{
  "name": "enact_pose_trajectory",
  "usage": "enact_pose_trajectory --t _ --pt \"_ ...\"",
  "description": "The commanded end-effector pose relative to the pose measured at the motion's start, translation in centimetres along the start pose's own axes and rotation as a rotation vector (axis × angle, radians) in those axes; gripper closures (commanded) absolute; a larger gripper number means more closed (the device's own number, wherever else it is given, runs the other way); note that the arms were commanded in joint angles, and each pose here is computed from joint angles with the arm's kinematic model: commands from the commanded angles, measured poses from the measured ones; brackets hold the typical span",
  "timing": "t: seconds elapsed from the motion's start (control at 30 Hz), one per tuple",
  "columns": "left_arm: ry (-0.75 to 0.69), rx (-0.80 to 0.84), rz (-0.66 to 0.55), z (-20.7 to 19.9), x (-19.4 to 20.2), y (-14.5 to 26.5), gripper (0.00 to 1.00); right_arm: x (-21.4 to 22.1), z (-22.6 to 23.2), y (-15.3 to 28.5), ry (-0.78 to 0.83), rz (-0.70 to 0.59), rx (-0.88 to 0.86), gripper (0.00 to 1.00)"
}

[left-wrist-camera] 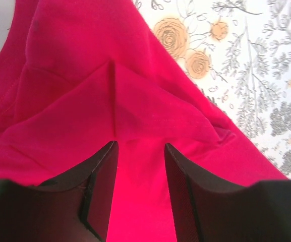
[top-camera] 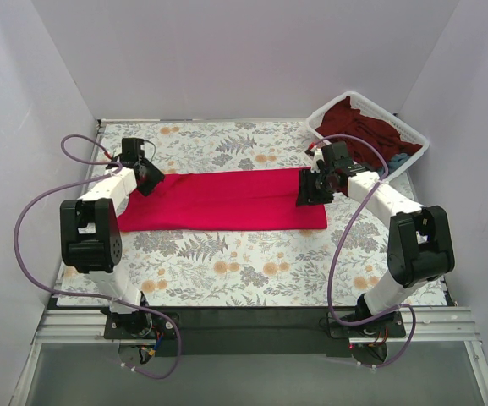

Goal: Fold and stack the t-shirts
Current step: Fold the tshirt

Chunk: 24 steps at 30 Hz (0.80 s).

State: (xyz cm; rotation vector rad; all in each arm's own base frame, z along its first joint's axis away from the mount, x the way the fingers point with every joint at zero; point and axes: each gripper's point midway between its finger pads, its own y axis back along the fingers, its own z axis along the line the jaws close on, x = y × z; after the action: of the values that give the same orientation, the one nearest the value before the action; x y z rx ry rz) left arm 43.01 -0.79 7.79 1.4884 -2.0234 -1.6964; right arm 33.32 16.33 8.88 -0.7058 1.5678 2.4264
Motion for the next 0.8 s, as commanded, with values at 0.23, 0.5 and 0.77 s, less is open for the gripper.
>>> enact_pose_trajectory --t 0.23,0.5,0.77 --pt "-0.043 -0.034 0.020 0.9 0.6 -2.5 0.56 -0.3 0.9 0.3 0.021 -0.033 -0.041 0.45" --pt "-0.049 -0.052 0.054 1.4 1.5 -3.8 0.56 -0.2 0.8 -0.1 0.015 -0.025 -0.043 0.45" --pt "-0.074 -0.042 0.043 1.2 1.1 -3.4 0.82 0.0 0.8 -0.4 0.012 -0.023 -0.043 0.45"
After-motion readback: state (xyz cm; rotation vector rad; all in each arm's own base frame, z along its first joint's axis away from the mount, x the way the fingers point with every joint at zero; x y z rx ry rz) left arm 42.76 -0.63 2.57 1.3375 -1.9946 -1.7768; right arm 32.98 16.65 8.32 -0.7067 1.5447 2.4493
